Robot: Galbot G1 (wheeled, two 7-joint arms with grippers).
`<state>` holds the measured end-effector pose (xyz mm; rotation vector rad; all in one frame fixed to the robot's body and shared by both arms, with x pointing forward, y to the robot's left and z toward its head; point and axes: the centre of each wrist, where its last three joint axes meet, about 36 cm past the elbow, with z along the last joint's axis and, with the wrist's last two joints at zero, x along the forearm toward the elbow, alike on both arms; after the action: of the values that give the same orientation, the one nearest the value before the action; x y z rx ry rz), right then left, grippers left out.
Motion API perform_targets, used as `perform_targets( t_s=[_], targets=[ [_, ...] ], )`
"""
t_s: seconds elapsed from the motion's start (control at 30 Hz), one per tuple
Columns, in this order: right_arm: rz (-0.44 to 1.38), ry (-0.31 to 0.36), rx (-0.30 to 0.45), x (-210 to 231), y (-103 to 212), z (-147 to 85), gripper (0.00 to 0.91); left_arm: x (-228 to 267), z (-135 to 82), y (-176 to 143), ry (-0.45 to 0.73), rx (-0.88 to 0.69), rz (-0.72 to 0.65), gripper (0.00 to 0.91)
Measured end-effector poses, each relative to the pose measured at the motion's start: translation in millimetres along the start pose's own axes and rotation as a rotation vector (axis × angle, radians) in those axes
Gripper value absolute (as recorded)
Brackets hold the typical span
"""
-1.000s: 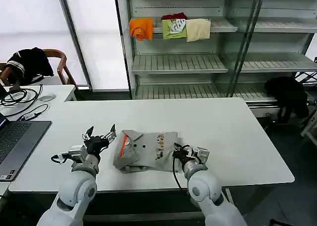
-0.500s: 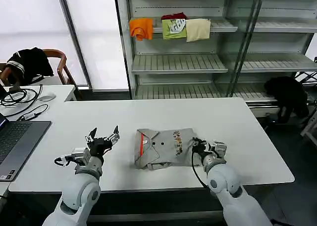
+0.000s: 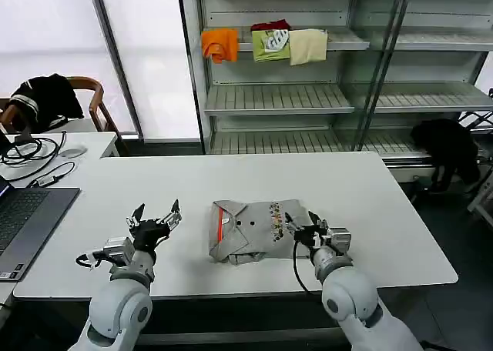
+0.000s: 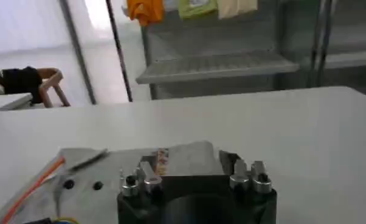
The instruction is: Fold and organize the clothes.
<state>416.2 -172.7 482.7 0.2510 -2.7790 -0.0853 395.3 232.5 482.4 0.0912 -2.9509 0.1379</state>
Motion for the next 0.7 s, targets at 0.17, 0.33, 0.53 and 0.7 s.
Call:
perform_targets(
  t_s=[0.17, 0.33, 0.53, 0.7],
  targets=[
    [-0.041, 0.010, 0.045, 6.8, 19.6, 9.7, 0.907, 3.0, 3.3, -2.9, 0.008, 0.009, 0.002, 0.907],
    [-0.072, 0.037, 0.060, 11.3, 36.6, 21.8, 0.907, 5.4, 7.6, -2.8, 0.019, 0.009, -0.002, 0.907],
    [-0.071, 0.054, 0.088, 13.4, 45.3, 31.1, 0.907, 6.9, 7.3, -2.4, 0.018, 0.008, -0.002, 0.907],
    [-0.060, 0.071, 0.104, 15.4, 46.2, 38.7, 0.907, 8.7, 9.2, -2.2, 0.024, 0.008, -0.002, 0.907]
  ],
)
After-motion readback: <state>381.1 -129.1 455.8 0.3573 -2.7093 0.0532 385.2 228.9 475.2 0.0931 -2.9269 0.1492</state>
